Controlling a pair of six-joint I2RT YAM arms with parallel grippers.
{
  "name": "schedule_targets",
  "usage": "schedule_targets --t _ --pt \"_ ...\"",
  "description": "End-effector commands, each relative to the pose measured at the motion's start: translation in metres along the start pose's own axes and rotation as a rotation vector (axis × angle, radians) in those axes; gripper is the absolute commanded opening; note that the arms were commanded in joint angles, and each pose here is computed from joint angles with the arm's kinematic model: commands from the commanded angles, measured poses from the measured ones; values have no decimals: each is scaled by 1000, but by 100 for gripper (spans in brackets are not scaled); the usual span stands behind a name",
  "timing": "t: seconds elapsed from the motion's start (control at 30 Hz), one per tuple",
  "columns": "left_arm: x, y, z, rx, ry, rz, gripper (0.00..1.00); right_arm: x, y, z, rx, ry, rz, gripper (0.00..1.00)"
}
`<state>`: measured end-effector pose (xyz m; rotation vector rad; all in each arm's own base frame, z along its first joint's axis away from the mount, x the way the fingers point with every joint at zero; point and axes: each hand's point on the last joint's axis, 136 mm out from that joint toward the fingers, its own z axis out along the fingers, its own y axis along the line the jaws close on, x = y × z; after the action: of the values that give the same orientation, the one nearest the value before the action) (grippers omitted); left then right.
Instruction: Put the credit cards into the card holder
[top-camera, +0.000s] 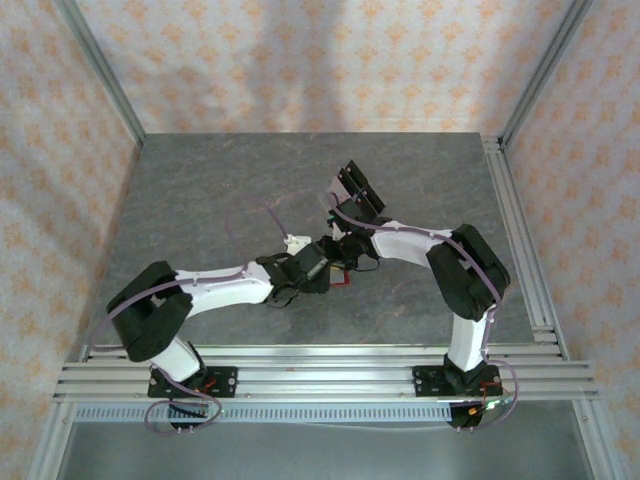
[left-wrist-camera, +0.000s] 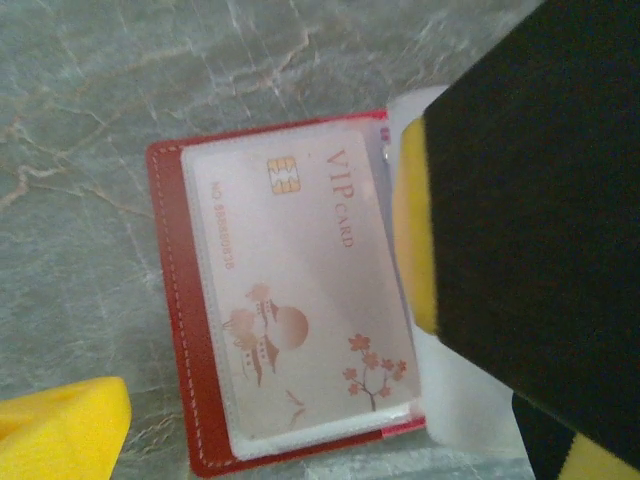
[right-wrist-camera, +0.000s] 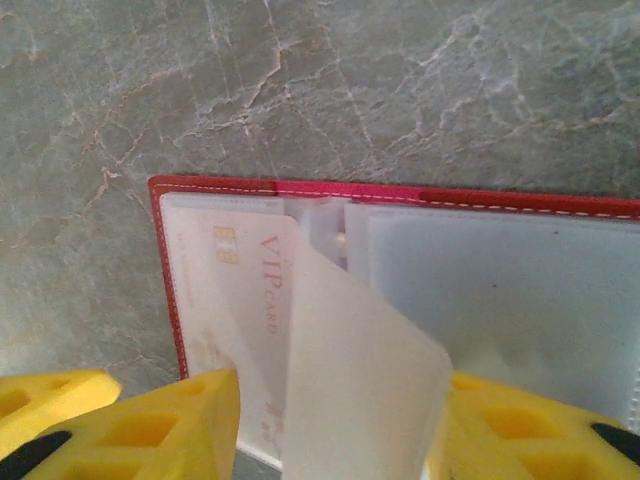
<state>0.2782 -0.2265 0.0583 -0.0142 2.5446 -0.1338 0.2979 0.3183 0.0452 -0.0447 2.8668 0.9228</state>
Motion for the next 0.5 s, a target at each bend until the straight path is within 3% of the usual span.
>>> schedule_targets --t 0.0,0.47 --pt "-12 12 -20 -20 -67 -4 100 -4 15 -1 -35 -5 -1 49" --pt "-23 63 -67 -86 -200 -116 100 -4 52 9 -44 13 -51 49"
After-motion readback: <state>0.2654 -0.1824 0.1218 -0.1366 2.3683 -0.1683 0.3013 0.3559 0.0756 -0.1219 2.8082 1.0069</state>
